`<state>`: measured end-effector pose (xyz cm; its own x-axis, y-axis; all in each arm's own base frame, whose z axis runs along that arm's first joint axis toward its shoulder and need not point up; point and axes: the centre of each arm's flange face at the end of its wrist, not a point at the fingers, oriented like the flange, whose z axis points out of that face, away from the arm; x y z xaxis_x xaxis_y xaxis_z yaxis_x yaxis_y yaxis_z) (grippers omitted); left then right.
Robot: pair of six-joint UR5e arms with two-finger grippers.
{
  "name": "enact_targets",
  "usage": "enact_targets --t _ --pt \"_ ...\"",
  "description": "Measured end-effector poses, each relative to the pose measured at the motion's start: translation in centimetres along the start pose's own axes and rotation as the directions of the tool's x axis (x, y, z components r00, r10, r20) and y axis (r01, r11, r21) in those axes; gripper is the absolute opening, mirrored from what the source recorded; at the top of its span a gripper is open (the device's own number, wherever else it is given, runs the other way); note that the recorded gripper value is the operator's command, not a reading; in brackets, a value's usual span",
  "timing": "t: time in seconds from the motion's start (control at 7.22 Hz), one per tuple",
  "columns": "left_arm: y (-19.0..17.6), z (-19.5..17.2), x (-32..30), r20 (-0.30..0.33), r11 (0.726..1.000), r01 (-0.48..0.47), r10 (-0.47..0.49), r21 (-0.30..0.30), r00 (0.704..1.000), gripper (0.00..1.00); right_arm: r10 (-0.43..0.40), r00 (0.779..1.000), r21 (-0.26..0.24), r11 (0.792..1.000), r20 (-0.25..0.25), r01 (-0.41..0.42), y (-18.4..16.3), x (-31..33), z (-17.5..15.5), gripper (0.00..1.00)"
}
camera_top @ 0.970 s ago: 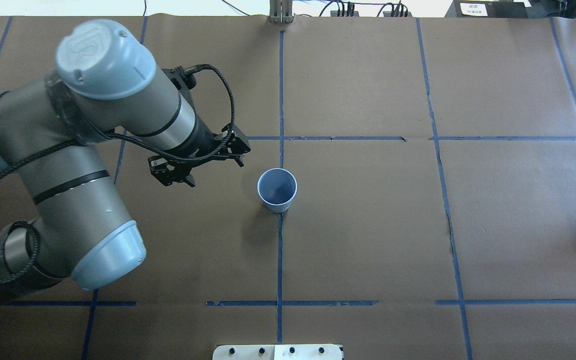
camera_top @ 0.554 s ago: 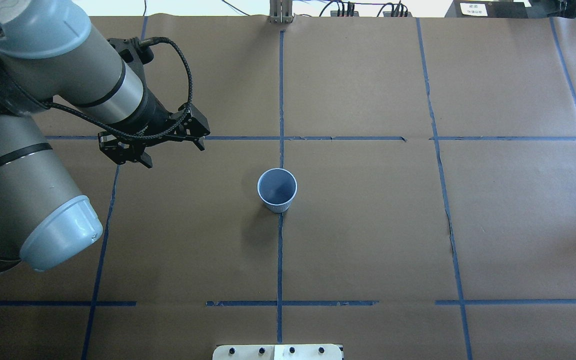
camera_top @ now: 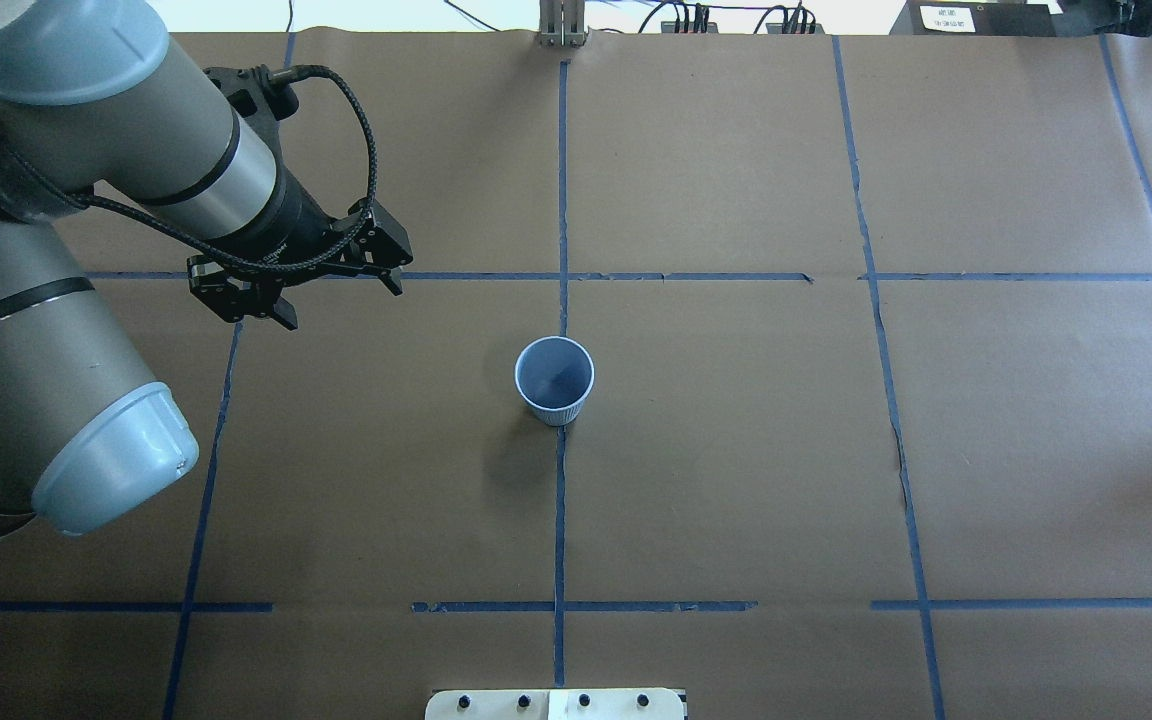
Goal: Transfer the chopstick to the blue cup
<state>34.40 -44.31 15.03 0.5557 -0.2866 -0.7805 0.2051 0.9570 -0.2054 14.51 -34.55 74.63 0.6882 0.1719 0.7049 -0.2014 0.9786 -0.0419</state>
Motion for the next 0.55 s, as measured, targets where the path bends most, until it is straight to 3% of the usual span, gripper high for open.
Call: enact_targets --t 0.28,0.55 --pt "0.1 0.0 0.1 -0.002 1.0 -0.002 0.002 -0.001 1.0 1.0 0.032 0.999 -0.006 0.999 0.012 -0.032 1.2 2.8 2.1 0.99" --pt "0.1 -0.1 0.2 -0.004 1.0 -0.003 0.003 -0.001 1.0 1.0 0.041 0.999 0.03 0.999 0.012 -0.041 1.0 4.5 3.7 0.98"
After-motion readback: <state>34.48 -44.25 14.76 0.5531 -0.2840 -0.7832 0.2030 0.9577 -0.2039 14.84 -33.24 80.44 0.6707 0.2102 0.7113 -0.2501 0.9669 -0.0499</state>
